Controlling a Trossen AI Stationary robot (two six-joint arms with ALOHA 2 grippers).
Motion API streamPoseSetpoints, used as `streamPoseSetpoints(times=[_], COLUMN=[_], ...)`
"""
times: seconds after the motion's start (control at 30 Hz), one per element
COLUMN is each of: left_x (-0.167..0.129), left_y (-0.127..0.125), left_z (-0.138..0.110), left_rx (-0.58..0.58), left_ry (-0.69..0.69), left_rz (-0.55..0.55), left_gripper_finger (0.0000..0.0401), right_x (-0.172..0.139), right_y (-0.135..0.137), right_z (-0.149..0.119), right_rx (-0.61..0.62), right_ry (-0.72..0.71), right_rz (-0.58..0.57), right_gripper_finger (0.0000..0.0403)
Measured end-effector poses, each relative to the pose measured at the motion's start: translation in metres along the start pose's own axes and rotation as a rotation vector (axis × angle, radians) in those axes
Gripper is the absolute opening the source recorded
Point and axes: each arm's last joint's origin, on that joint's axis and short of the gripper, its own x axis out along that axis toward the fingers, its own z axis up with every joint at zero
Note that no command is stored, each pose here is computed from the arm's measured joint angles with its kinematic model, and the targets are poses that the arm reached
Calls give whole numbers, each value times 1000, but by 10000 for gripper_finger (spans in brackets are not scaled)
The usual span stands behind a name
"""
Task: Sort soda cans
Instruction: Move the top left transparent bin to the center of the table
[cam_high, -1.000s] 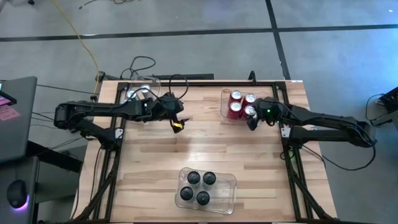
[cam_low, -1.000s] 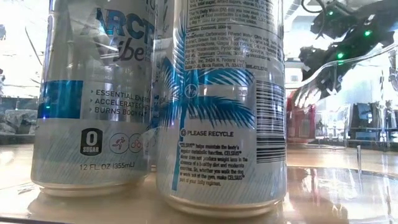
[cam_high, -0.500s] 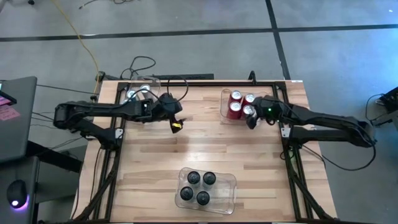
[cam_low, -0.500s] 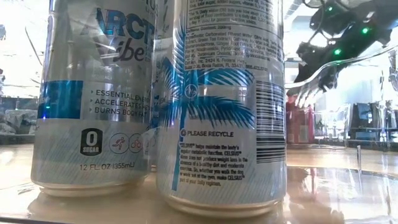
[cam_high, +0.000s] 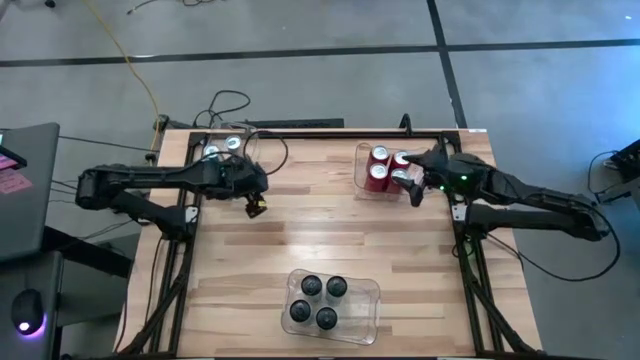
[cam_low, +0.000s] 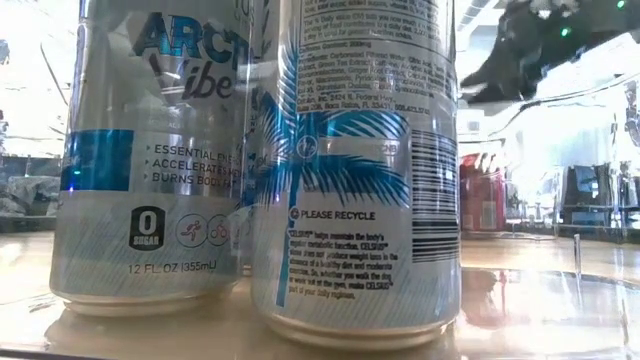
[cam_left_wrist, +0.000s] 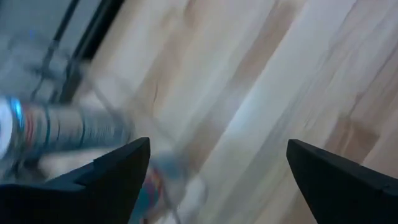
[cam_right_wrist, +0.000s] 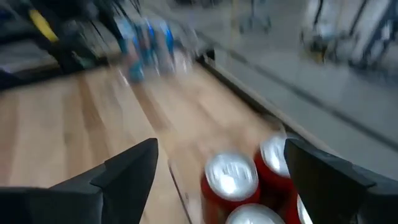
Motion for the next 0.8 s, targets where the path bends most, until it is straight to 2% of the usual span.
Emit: streamPoseSetpoints(times=[0.2,0.3,0.5,0.8], left_x=[-7,-14,-17,-11], left_y=[8,12,13,15], left_z=[-15,-20,-24,-27], left_rx=[-3,-1,53,78], left_ry=[176,245,301,318], left_rz=[53,65,22,31], left_gripper_finger=[336,315,286,278], right_x=[-11,-13,-9,-3], right_y=[5,7,10,11], right_z=[19,23,22,20], right_rx=[-41,-44,-52,-59], right_ry=[-212,-262,-245,-213], right_rz=[54,70,77,75], right_gripper_finger=[356,353,347,342])
